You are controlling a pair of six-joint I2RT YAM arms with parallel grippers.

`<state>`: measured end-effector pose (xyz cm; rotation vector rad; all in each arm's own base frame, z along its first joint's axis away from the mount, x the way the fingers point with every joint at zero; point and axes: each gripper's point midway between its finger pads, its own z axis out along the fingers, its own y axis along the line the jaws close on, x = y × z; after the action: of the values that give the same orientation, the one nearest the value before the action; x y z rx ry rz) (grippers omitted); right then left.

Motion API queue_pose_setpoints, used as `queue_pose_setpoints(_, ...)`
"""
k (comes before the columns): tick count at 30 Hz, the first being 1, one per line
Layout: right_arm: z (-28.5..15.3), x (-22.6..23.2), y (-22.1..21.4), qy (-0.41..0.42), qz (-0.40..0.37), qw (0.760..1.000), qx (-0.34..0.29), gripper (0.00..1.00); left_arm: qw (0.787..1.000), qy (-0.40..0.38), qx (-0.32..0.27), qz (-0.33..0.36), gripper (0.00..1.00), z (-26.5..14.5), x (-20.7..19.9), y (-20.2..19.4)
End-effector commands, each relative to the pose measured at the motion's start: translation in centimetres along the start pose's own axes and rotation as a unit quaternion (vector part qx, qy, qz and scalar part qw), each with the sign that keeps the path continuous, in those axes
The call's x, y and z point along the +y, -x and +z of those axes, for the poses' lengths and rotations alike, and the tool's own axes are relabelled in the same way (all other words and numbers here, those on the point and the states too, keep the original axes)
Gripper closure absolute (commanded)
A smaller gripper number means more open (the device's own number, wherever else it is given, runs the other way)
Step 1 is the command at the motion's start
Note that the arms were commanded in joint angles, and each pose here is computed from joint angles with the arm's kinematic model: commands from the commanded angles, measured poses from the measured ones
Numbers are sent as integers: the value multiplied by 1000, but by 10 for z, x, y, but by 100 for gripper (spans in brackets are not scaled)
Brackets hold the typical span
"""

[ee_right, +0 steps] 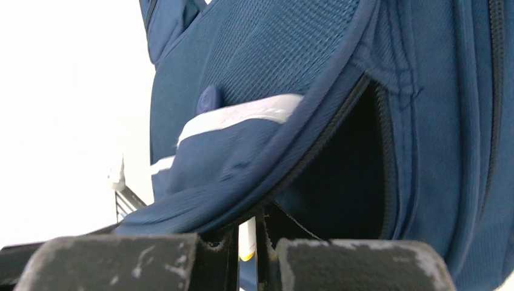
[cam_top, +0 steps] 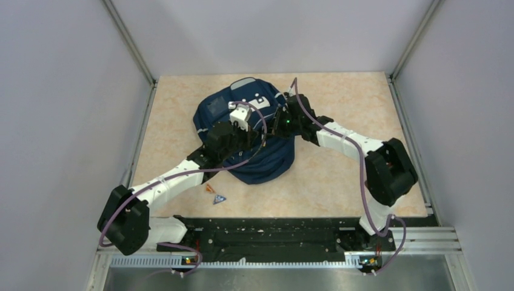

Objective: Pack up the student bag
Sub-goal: Place the stationery in the student bag.

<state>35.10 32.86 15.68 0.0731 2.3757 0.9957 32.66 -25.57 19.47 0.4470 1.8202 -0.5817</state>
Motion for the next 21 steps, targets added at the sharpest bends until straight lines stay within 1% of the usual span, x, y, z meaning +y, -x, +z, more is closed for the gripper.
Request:
queue_pose_setpoints(1, 22, 32, 63, 55, 5, 991, -121, 100, 997, -54, -53, -23, 100, -3, -25, 34)
queue_pose_setpoints(5, 30, 35, 73, 59, -10, 985, -162, 100, 997, -60, -48, -25, 100, 0, -27, 30)
queue_pose_setpoints(6, 29, 36, 75, 63, -8, 983, -172, 97, 997, -61, -48, -27, 100, 0, -28, 30)
queue_pose_setpoints(7, 27, 37, 79, 69, -6, 981, -183, 91, 997, -62, -47, -28, 100, 1, -28, 29)
queue_pose_setpoints(8, 25, 38, 80, 74, -7, 979, -192, 78, 996, -64, -46, -29, 100, 2, -29, 28)
queue_pose_setpoints(9, 23, 40, 81, 81, -8, 977, -199, 70, 996, -69, -47, -29, 100, 2, -31, 28)
queue_pose_setpoints(11, 20, 42, 79, 87, -20, 976, -200, 59, 996, -74, -47, -30, 100, 2, -32, 29)
queue_pose_setpoints(12, 17, 41, 78, 84, -27, 976, -199, 55, 996, -71, -48, -29, 96, 1, -31, 30)
queue_pose_setpoints(13, 14, 40, 76, 79, -32, 976, -199, 53, 996, -68, -50, -29, 89, 0, -30, 32)
queue_pose_setpoints(14, 11, 37, 73, 74, -36, 977, -196, 52, 996, -63, -52, -27, 81, -1, -29, 33)
queue_pose_setpoints(15, 7, 32, 69, 67, -40, 977, -197, 50, 996, -58, -54, -28, 70, -3, -27, 35)
queue_pose_setpoints(16, 1, 28, 66, 61, -43, 977, -199, 49, 997, -53, -56, -27, 62, -5, -26, 37)
queue_pose_setpoints(20, -35, 14, 56, 36, -65, 973, -218, 43, 997, -27, -58, -35, 42, -18, -17, 39)
queue_pose_setpoints(21, -44, 9, 54, 27, -70, 971, -226, 42, 997, -21, -59, -38, 39, -21, -14, 39)
